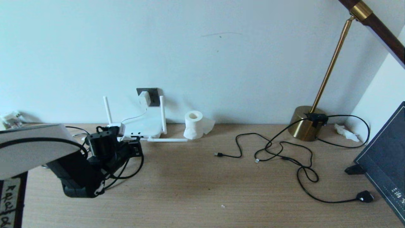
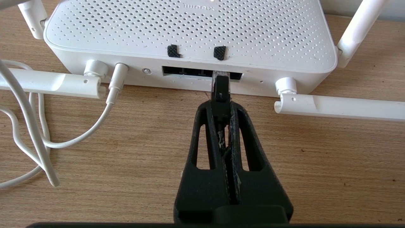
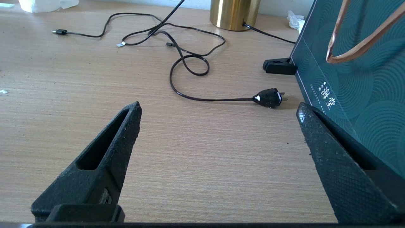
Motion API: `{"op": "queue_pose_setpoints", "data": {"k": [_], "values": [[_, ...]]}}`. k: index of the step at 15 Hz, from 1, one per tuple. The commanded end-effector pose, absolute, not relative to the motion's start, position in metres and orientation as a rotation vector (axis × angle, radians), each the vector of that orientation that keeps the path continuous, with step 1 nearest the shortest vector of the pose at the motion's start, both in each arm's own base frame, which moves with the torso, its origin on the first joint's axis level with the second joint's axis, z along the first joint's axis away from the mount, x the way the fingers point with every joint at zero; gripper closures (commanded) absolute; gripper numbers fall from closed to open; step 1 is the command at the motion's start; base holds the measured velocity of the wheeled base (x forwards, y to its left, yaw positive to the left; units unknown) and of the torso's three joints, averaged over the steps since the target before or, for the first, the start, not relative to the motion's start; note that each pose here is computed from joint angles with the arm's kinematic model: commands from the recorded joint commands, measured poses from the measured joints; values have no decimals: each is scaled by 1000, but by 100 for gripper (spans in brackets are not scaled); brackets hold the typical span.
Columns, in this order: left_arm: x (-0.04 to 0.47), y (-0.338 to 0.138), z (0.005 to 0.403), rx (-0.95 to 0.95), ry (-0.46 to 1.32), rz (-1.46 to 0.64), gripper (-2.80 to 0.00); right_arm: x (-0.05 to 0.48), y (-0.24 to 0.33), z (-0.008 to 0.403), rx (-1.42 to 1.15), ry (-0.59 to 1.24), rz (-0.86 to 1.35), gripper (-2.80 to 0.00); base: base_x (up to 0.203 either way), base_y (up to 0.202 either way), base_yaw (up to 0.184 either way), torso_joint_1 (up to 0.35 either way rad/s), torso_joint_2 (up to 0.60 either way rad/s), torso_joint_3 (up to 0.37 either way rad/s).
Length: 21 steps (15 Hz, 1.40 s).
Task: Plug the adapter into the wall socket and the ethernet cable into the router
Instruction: Align cable and router interface, then plug cable into router interface
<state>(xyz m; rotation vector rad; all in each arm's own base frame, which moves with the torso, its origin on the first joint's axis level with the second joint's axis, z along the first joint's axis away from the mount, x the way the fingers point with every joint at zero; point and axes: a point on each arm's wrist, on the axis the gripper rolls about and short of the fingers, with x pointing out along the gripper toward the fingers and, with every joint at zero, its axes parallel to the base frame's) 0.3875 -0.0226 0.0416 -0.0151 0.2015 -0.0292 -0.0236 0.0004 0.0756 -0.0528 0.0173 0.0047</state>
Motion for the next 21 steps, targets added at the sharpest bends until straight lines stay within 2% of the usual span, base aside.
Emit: {"op": "queue_pose_setpoints", "data": {"k": [1,21], "values": [[387,-23,43,-16,194,-28,0,-24,0,76,-54,19,5,-280,0,0,0,0,0,0],[384,-22,44,-17,198,-28,0,-24,0,76,-54,18,5,-280,0,0,0,0,0,0]]}}
